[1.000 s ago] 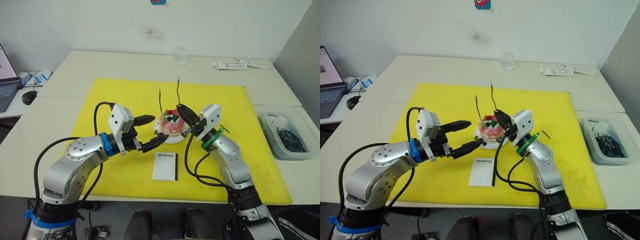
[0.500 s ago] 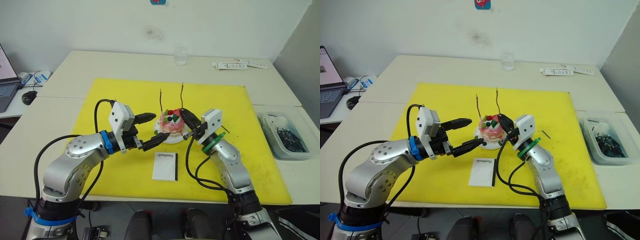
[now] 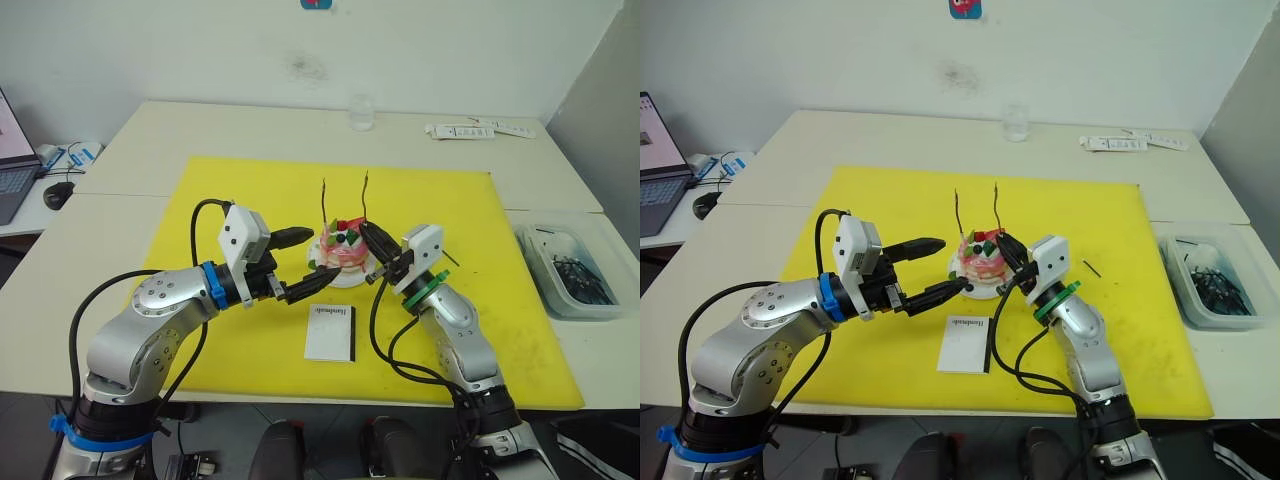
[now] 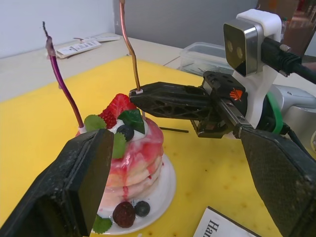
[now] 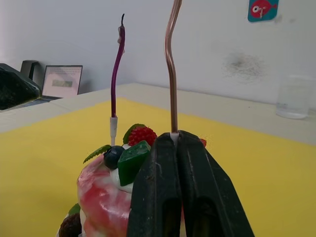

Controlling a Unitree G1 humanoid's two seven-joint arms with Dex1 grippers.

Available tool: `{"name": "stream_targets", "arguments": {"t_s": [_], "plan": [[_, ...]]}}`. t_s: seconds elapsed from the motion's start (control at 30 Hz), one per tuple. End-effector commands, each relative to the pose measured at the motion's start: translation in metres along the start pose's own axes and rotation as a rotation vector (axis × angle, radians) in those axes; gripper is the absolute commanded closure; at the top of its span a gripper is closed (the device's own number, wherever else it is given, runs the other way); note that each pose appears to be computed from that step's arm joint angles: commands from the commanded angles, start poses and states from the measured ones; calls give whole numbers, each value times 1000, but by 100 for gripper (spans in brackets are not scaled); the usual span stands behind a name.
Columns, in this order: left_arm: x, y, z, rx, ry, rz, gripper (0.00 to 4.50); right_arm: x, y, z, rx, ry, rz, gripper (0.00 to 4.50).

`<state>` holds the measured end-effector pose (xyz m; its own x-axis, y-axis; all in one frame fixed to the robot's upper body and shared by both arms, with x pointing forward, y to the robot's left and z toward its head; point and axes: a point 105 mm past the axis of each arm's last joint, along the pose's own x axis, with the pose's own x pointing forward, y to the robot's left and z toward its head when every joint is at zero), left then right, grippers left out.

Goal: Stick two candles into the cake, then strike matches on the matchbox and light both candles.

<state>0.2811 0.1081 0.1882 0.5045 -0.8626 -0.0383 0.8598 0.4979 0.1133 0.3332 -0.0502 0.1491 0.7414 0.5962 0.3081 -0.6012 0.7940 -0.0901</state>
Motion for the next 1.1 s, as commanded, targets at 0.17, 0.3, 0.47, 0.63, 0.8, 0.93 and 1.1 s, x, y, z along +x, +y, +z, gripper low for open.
{"name": "stream_targets", "arguments": {"t_s": [0.17,0.3,0.47,0.63,0.8,0.93,1.1], "plan": [[0,-5,6,31,-9,-25,0,-3,4,-1,11,-17,-16,446],[0,-5,5,30,-9,-25,0,-4,6,-4,21,-12,-25,446],[0,-8,2,25,-3,-31,0,-7,10,-13,23,13,-25,446],[0,-8,2,21,-7,-31,0,-5,15,-14,18,21,-10,446],[1,-8,2,20,-10,-35,0,-3,16,-7,6,0,0,446],[1,-8,2,26,-10,-36,0,-2,2,1,14,-22,-73,380],[3,-8,-1,40,3,-33,0,0,-5,16,14,-51,-97,200]]}}
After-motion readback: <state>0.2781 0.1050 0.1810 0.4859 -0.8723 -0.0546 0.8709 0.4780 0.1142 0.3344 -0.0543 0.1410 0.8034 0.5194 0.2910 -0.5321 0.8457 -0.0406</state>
